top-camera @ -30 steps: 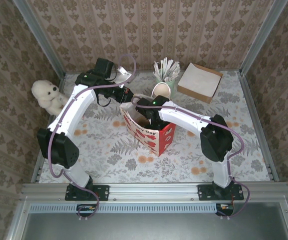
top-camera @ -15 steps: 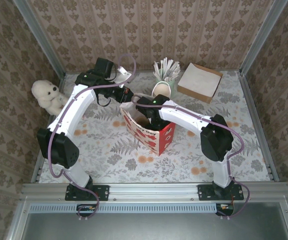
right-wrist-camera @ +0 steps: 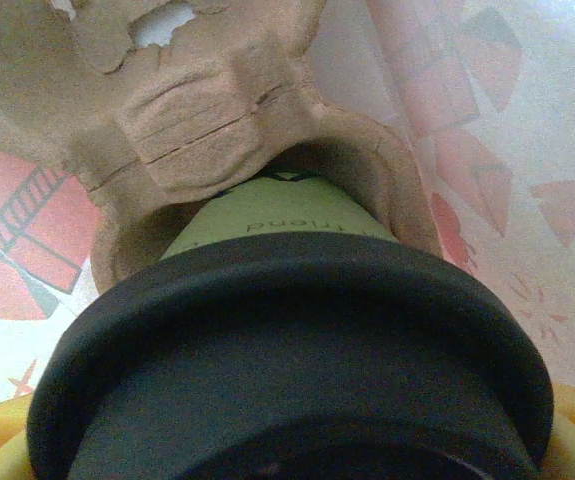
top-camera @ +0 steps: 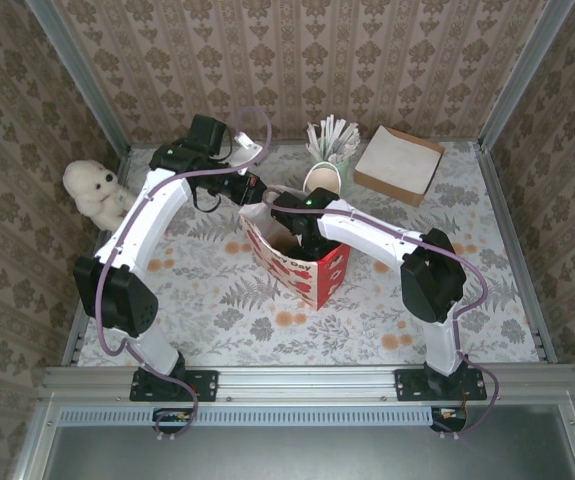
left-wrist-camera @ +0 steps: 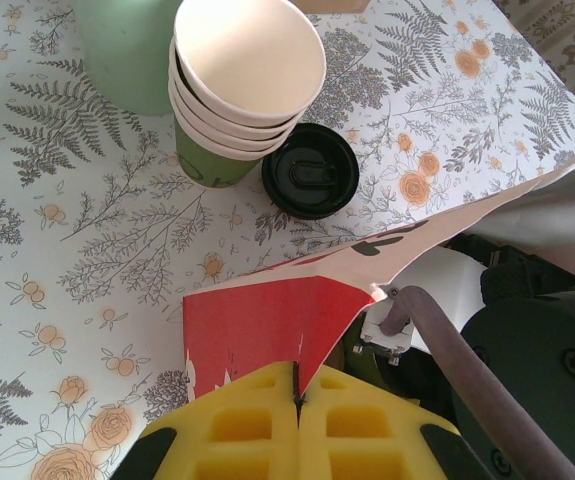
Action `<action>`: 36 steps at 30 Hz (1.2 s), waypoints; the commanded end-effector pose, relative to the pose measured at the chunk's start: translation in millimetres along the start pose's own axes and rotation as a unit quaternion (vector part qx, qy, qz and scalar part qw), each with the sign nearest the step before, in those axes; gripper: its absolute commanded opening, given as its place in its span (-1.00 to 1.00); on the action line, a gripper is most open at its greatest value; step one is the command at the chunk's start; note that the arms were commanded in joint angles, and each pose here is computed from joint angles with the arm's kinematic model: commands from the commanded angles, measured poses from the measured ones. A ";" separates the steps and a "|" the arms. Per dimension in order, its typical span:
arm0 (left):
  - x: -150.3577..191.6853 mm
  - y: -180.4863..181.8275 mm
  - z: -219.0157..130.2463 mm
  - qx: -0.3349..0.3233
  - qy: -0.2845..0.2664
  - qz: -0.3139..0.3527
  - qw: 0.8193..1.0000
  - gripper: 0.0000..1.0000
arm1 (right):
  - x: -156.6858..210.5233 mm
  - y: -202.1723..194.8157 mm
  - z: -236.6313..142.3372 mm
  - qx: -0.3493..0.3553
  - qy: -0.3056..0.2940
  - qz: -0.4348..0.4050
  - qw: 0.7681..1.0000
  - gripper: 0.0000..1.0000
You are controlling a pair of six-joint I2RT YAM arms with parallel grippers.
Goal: Pack the takeout coffee
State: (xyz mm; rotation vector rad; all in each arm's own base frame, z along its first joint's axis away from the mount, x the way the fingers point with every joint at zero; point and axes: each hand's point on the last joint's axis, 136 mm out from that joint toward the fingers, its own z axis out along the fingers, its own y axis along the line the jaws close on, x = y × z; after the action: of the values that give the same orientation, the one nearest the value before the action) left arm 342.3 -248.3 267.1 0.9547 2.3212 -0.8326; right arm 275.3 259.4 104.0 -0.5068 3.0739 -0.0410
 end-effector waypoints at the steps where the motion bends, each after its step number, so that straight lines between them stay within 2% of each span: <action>1: -5.9 -4.2 -4.5 0.008 -0.007 0.004 1.000 -1.00 | -4.4 1.0 -21.3 -0.018 -0.022 0.013 1.000 0.67; 25: -6.0 -4.6 -6.1 0.007 -0.008 0.005 1.000 -1.00 | -11.1 -1.5 -41.1 -0.024 -0.065 0.011 0.998 0.99; 36: -10.1 -11.0 -9.3 0.013 -0.012 0.000 1.000 -1.00 | -13.2 1.1 -41.4 -0.024 -0.061 0.009 0.998 1.00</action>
State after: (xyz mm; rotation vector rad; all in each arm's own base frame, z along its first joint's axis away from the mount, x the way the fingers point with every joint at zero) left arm 342.1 -249.3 270.4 0.9563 2.3122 -0.8414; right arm 284.8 268.4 130.8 -0.4829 2.9835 0.0577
